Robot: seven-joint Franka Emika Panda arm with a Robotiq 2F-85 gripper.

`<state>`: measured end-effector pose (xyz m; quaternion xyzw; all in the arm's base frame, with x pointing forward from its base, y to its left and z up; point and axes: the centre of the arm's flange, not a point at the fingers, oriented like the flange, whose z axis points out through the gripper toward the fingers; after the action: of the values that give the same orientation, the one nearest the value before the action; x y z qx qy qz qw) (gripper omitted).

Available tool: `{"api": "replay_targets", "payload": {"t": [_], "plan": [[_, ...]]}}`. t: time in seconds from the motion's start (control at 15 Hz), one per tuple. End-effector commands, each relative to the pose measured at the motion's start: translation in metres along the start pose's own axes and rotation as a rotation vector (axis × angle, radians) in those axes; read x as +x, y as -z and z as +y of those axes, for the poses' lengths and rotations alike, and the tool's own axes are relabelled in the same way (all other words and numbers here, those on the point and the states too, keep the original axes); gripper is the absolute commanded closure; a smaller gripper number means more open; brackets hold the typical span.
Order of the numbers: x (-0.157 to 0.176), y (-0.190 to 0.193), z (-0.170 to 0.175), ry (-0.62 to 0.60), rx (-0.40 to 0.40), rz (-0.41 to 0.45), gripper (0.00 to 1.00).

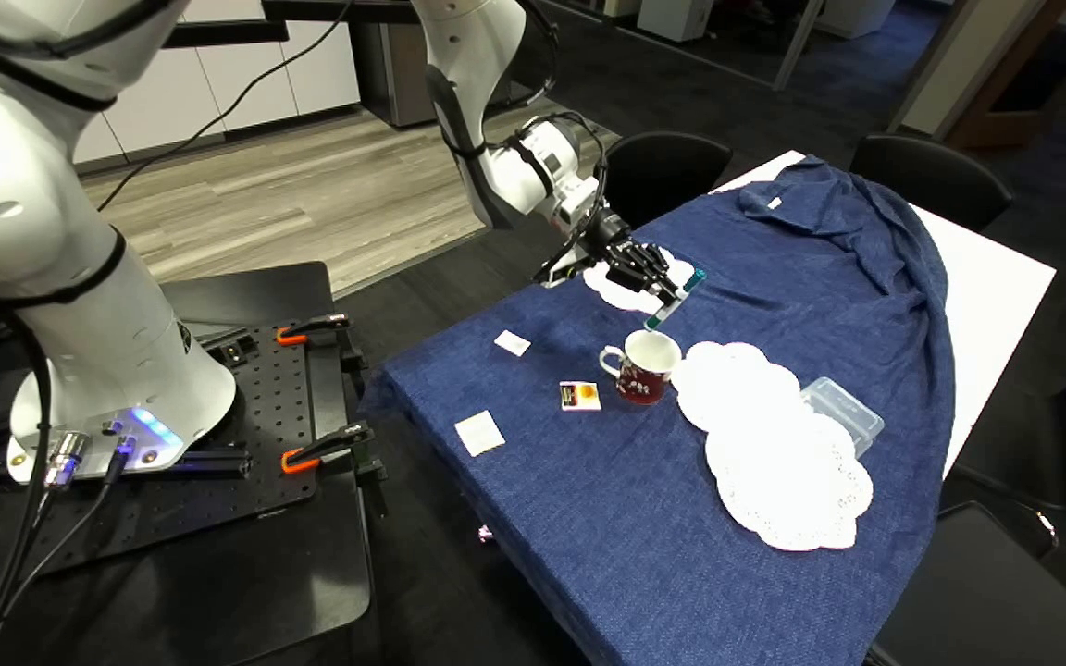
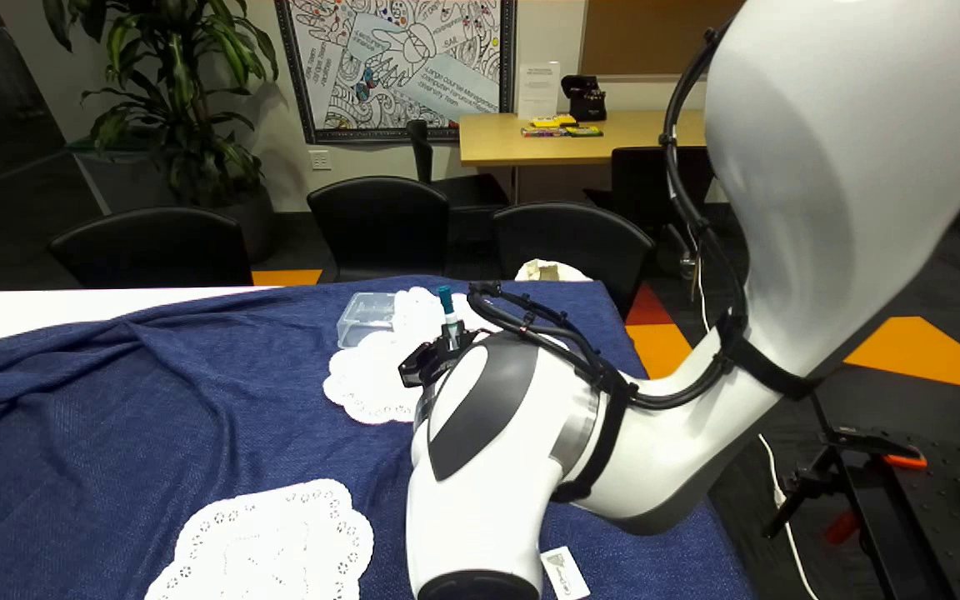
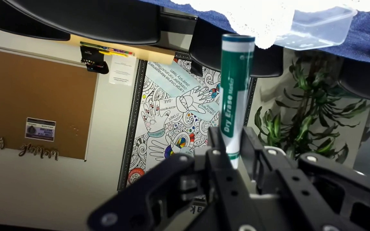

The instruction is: Pick up the marker from the table and put it inside the maroon mug

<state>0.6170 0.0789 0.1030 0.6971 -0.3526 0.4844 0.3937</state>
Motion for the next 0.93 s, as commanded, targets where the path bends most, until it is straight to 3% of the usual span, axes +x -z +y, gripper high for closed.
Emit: {"api": "replay_targets", "payload": {"t": [0.0, 0.67, 0.73, 0.87], "plan": [[-0.01, -0.016, -0.009, -0.044, -0.006, 0.006, 0.95], [-0.042, -0.037, -0.032, -0.021, 0.024, 0.006, 0.95], [-0.045, -0.037, -0.034, -0.019, 0.028, 0.005, 0.56], [-0.05, -0.037, -0.037, -0.019, 0.036, 0.005, 0.49]]}}
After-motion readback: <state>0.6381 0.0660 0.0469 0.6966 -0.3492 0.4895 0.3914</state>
